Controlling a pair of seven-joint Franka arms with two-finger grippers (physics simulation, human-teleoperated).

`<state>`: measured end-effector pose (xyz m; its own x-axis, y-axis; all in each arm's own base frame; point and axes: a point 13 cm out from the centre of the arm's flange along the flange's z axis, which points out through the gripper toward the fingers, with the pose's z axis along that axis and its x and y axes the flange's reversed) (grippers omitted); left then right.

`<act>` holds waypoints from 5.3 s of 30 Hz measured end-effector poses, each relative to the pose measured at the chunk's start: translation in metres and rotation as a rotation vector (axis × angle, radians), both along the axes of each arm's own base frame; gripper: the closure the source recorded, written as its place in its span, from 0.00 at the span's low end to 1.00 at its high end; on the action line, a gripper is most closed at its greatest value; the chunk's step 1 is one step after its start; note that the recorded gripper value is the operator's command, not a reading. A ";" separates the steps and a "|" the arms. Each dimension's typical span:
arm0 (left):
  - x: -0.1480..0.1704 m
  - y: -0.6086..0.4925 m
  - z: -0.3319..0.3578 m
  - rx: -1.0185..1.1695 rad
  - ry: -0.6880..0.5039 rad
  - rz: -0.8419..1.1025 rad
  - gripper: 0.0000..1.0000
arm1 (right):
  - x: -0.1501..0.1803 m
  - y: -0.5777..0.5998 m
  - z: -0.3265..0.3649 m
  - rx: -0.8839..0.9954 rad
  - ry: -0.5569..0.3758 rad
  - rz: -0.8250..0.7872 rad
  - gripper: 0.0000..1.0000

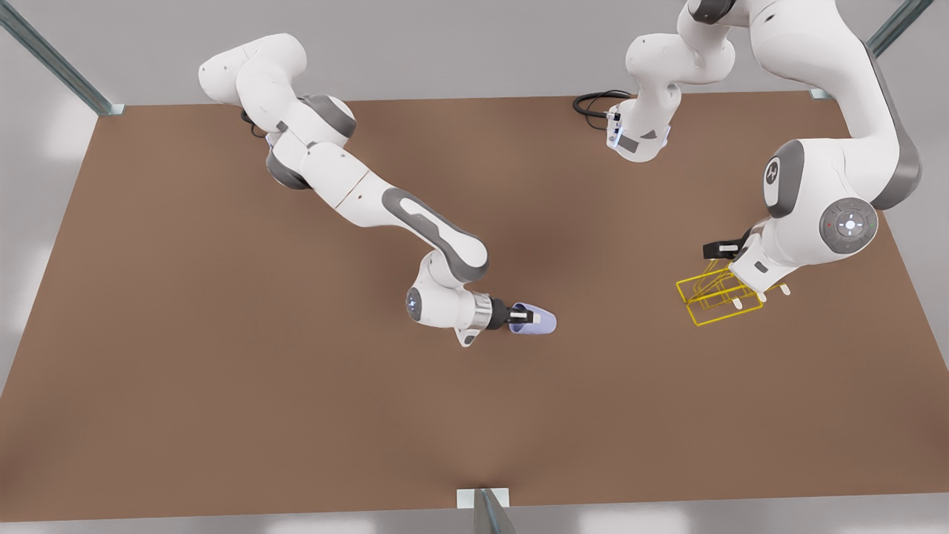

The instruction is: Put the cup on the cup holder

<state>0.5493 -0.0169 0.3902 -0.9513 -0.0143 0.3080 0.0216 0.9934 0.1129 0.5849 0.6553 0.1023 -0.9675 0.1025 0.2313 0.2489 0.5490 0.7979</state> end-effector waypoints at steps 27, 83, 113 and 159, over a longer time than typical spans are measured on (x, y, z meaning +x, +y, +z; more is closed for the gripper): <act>0.044 -0.298 -0.130 0.012 -0.118 0.209 0.00 | 0.078 -0.633 0.309 -0.897 -0.206 0.082 0.00; 0.011 -0.351 -0.321 0.134 -0.294 1.643 0.00 | 0.068 -0.641 0.294 -0.942 -0.115 0.313 0.00; 0.093 -0.351 -0.128 0.125 -0.507 1.632 0.23 | 0.074 -0.639 0.291 -0.936 -0.123 0.309 0.00; 0.029 0.141 -0.145 1.422 -1.575 0.815 0.22 | 0.073 -0.648 0.287 -0.928 -0.110 0.302 0.00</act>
